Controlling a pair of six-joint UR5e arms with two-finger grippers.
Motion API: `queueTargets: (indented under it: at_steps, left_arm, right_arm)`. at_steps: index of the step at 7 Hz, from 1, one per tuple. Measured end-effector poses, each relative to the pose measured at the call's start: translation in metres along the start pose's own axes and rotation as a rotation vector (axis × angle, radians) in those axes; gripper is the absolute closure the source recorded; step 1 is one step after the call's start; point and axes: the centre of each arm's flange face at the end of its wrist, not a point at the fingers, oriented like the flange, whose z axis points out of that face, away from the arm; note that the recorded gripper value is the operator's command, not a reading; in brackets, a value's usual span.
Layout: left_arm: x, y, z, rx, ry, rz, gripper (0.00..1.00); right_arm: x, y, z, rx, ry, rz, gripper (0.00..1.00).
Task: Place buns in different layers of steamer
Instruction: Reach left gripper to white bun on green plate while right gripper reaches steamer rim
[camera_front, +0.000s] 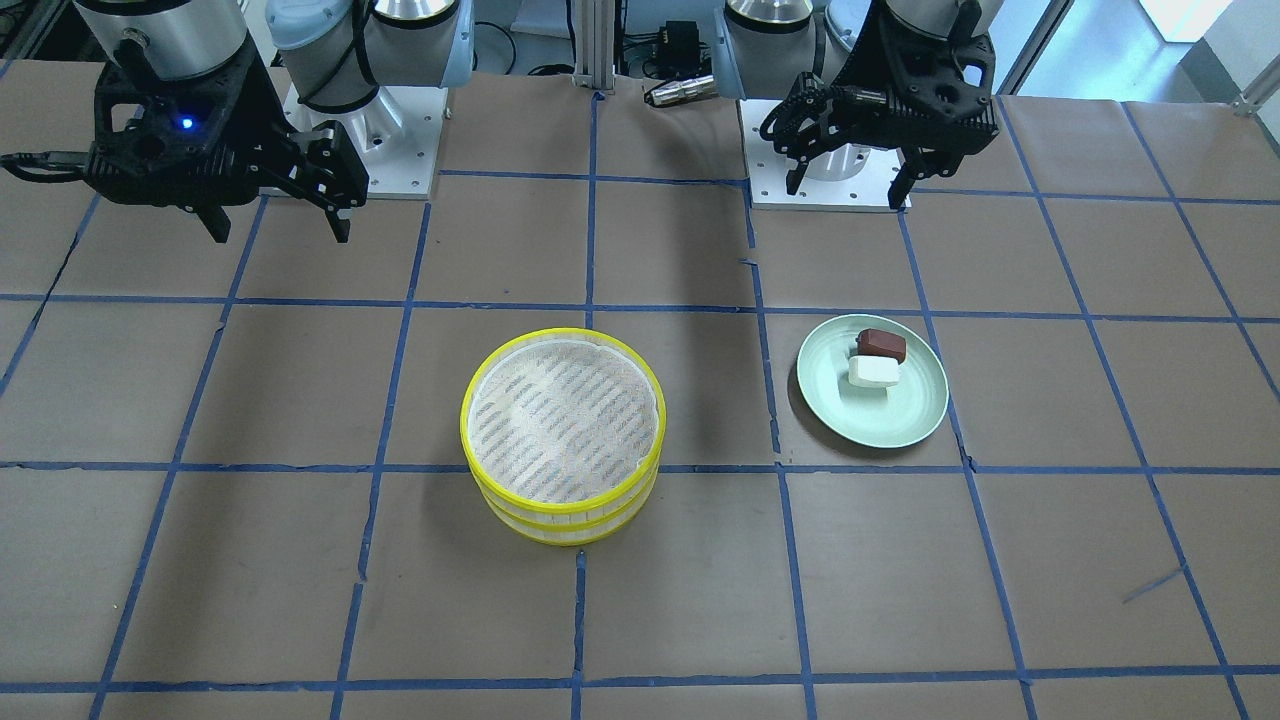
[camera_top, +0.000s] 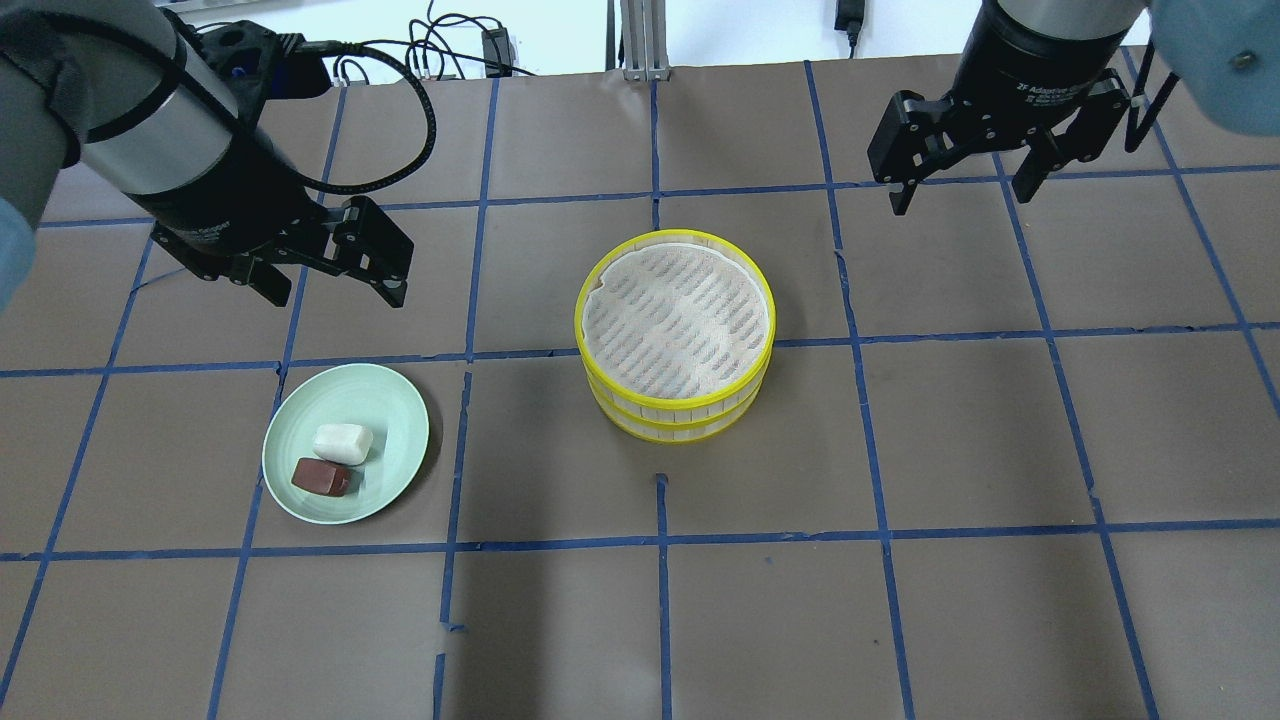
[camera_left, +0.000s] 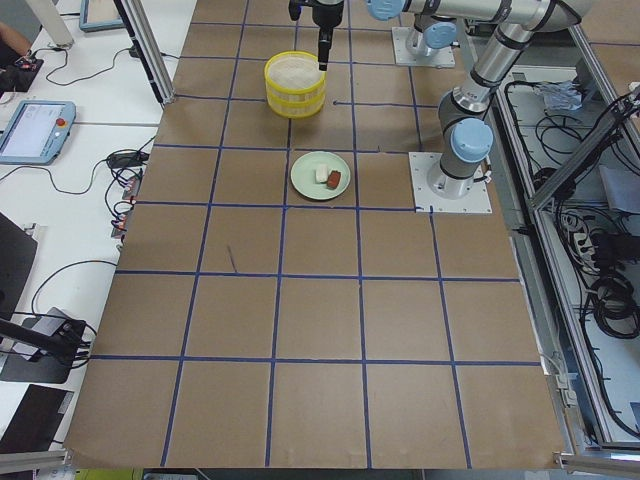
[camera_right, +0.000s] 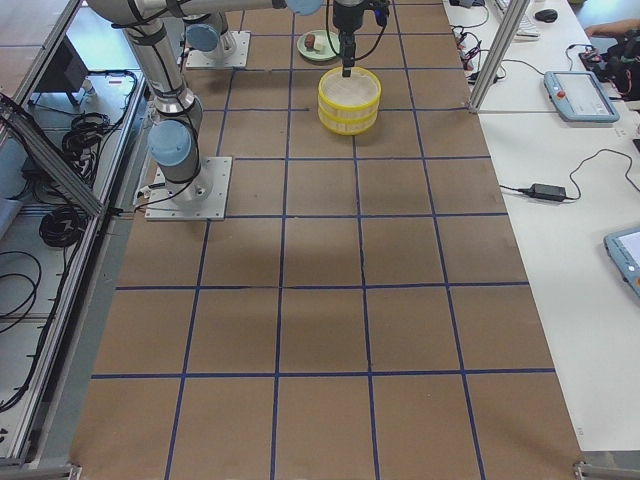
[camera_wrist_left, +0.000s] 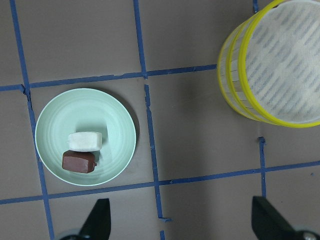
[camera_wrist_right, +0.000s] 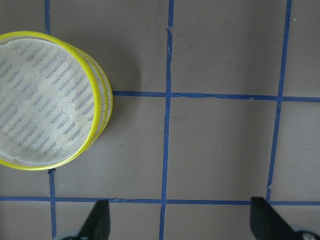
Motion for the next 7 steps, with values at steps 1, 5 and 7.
queueTargets:
  at_steps: [1, 5, 7]
  left_arm:
    - [0.0, 0.0, 0.0, 0.0, 0.0, 0.001, 0.0]
    - [-0.014, -0.001, 0.013, -0.026, -0.042, 0.009, 0.0]
    - [-0.037, 0.0, 0.052, -0.049, -0.086, 0.041, 0.06]
  right_arm:
    - [0.0, 0.0, 0.0, 0.001, -0.001, 0.0, 0.0]
    - [-0.004, 0.001, 0.009, -0.021, -0.026, -0.003, 0.0]
    - [-0.006, -0.004, 0.022, -0.032, -0.031, 0.001, 0.0]
